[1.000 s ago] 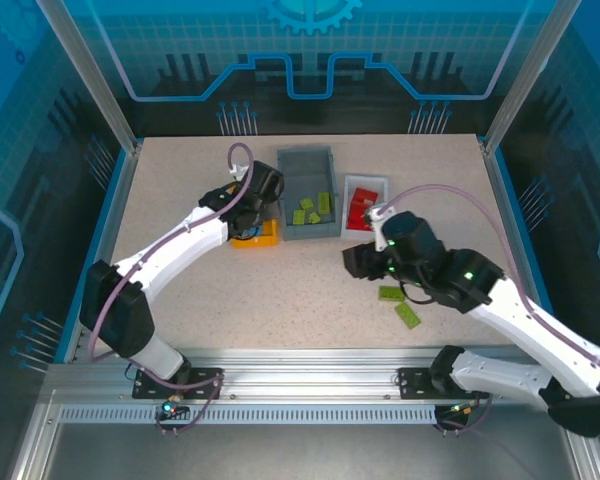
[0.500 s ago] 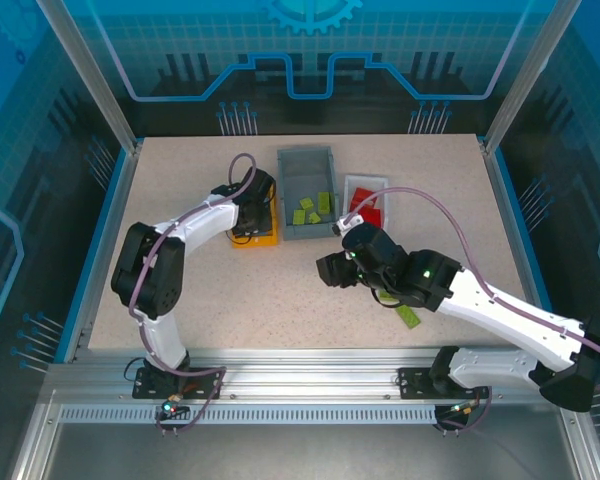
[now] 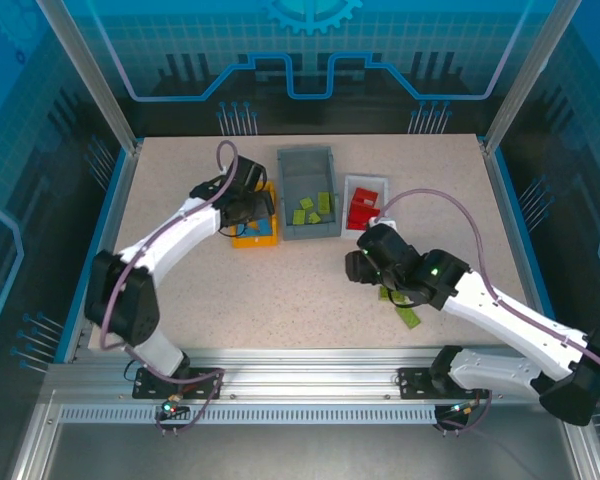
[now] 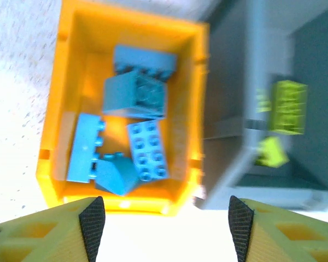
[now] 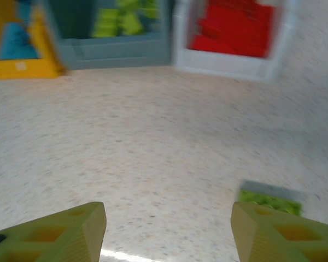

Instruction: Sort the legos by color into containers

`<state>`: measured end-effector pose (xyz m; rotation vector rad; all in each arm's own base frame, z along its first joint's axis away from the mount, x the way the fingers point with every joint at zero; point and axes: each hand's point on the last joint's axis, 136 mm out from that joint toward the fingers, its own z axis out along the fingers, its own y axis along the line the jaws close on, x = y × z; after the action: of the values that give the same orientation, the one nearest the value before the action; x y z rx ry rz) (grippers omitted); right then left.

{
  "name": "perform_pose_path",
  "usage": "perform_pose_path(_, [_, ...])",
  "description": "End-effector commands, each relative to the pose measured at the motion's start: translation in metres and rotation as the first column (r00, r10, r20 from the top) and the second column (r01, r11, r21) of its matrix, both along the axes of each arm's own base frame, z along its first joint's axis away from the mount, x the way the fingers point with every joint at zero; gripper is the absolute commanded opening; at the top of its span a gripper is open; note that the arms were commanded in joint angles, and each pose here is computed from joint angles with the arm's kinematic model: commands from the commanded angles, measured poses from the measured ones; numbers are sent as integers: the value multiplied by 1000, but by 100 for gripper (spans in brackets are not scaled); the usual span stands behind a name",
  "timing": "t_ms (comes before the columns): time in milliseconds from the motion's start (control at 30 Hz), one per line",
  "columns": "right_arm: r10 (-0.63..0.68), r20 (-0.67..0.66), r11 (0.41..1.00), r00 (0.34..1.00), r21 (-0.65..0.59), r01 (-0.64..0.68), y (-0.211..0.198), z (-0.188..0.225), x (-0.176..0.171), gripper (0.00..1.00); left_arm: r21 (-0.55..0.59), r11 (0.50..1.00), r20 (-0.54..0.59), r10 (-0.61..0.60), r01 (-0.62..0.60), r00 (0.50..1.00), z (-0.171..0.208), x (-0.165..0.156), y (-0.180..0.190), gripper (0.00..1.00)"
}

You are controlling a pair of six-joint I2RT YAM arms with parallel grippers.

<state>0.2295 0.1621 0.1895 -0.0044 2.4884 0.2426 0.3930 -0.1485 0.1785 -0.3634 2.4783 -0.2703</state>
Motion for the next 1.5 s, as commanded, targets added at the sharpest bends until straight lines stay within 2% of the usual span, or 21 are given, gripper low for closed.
perform_pose_path(0, [-146,-139,989,979,-47,141,-38,-30,-15,64,-32,988,102,-147,151,984,39,-29,-37,67])
perform_pose_path(100, [-167,-245,986,955,-61,157,-51,-50,-17,68,-54,962,139,-258,267,956,53,-62,-70,69])
perform_pose_path(200, [-188,-334,982,924,-55,179,-59,-68,-24,71,-112,923,158,-350,369,923,51,-97,-102,69])
perform_pose_path(333, [-209,-413,969,886,36,245,-53,-86,-36,71,-178,883,180,-404,434,897,42,-135,-128,69])
perform_pose_path(433, [-278,-458,931,844,88,354,-41,-93,-43,71,-224,859,201,-422,461,884,36,-156,-143,70])
perform_pose_path(533, [-392,-481,855,784,125,504,-33,-102,-50,74,-243,837,219,-445,490,868,34,-168,-154,71])
perform_pose_path(700, [-533,-522,688,666,191,700,-29,-110,-40,76,-224,806,247,-498,549,831,38,-179,-161,73])
perform_pose_path(833, [-612,-572,559,545,174,811,-34,-115,-32,76,-237,779,283,-516,580,809,50,-183,-163,73])
perform_pose_path(1000, [-658,-625,423,419,154,893,-39,-125,-21,78,-244,710,406,-544,661,734,78,-193,-164,76])
perform_pose_path(1100, [-656,-666,355,355,142,924,-42,-139,-13,78,-242,688,470,-533,684,703,93,-198,-158,79])
perform_pose_path(1200, [-631,-711,298,309,145,943,-42,-152,-3,78,-231,690,478,-534,686,698,99,-201,-153,80])
perform_pose_path(1333, [-620,-743,260,254,111,959,-45,-163,1,76,-223,697,465,-538,681,703,98,-201,-149,80])
perform_pose_path(1467, [-641,-739,223,208,80,972,-53,-168,-1,70,-224,699,467,-534,679,704,100,-201,-149,79])
